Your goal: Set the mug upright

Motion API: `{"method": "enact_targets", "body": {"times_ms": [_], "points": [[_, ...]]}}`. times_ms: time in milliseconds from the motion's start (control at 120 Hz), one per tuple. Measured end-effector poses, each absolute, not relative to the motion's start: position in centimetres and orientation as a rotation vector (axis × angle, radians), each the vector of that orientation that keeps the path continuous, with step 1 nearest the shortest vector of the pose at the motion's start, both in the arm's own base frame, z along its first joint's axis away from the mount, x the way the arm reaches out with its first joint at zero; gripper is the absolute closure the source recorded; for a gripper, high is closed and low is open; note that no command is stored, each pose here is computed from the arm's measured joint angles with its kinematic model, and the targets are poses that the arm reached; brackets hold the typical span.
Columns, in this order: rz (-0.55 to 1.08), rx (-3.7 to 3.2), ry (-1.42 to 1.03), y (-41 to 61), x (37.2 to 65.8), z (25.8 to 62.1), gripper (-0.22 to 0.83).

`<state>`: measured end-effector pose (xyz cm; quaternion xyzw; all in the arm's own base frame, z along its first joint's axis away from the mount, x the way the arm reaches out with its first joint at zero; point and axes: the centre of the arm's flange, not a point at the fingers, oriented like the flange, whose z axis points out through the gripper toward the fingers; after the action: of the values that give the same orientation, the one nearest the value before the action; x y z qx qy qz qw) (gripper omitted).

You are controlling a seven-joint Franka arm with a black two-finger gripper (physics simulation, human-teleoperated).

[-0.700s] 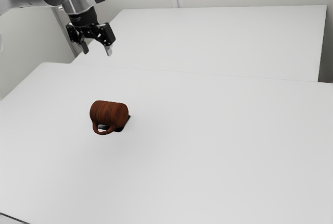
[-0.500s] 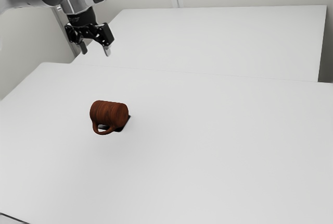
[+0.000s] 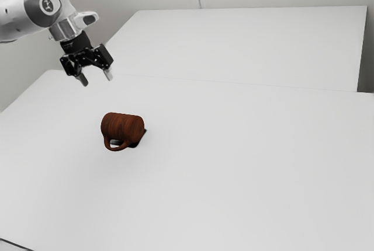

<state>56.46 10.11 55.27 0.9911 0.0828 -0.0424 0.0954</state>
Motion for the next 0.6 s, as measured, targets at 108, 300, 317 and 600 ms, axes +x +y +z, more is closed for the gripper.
{"method": "enact_targets", "body": {"times_ms": [108,300,317,600], "points": [[-0.101,2.897,0.215,11.1,56.5,52.9,0.00],[-0.024,2.820,0.160,13.7,57.0,48.7,0.00],[-0.016,2.814,0.156,14.1,57.1,48.4,0.00],[0.071,2.704,0.133,20.7,57.6,42.9,0.00]]}}
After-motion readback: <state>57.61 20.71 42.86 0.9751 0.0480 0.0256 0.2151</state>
